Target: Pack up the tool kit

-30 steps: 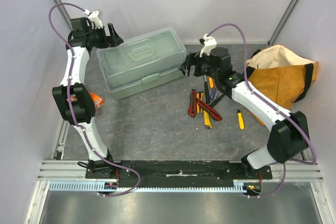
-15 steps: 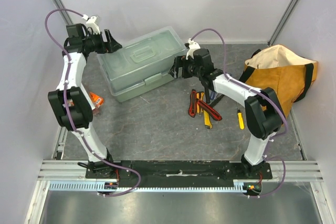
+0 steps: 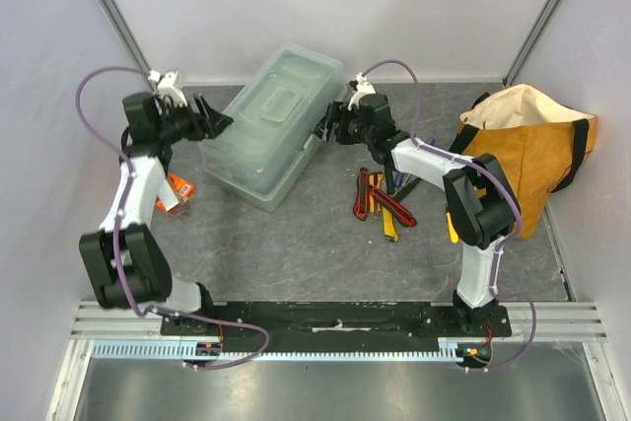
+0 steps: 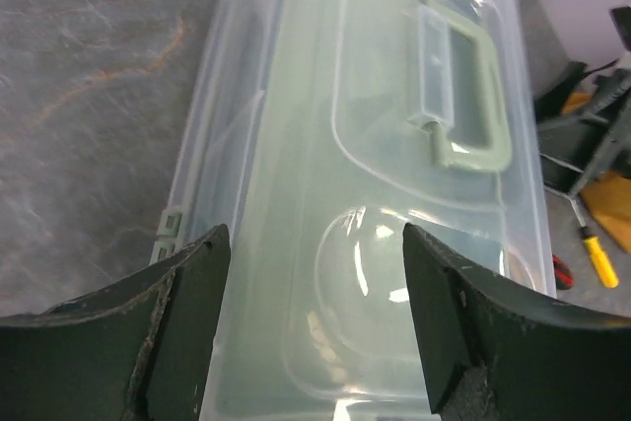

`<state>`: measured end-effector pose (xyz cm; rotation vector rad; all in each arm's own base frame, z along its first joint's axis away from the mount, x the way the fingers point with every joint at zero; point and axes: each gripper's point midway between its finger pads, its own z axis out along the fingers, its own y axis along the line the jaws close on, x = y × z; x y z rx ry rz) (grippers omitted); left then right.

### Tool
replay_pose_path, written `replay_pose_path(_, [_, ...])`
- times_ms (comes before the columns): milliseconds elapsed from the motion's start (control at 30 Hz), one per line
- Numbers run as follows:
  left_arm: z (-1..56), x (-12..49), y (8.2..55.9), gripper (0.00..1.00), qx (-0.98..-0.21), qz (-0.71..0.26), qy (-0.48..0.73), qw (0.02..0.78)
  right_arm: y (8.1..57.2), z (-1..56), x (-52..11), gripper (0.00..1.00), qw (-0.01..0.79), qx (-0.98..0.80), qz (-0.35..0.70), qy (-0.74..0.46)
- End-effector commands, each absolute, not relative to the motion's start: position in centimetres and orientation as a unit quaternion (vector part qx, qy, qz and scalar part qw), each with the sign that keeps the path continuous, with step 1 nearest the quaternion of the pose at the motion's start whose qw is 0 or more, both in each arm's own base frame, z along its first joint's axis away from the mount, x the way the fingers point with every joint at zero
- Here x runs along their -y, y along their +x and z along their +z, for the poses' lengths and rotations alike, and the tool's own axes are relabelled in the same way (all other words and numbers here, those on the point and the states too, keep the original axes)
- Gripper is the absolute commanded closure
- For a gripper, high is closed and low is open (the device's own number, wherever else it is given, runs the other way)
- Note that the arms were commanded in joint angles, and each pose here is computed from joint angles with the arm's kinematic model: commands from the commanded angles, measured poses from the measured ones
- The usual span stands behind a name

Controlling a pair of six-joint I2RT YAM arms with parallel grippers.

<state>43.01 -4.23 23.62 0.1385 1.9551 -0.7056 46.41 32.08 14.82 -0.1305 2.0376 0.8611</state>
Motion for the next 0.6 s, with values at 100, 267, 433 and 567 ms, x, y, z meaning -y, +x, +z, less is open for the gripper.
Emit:
replay_pose_path(100, [21.9, 6.6, 36.4, 0.23, -0.823, -0.342, -0.048, 0.451, 46.9, 18.8, -32.2, 0.12, 0.493, -0.788, 0.367, -0.033])
replay_pose_path(267, [26.9, 3.2, 38.9, 0.18, -0.812, -0.252, -0.082, 0.520, 47.2, 20.5, -30.7, 0.09, 0.507, -0.784, 0.359, -0.012])
replay_pose_path(433, [28.6, 3.2, 41.5, 0.05, -0.796, -0.263, -0.075, 0.539, 47.2, 22.5, -30.3, 0.07, 0.500, -0.774, 0.387, 0.010])
replay_pose_path(567, [26.8, 4.6, 43.7, 0.06, -0.804, -0.323, -0.071, 0.495, 46.6, 23.8, -31.1, 0.05, 0.488, -0.761, 0.427, 0.008])
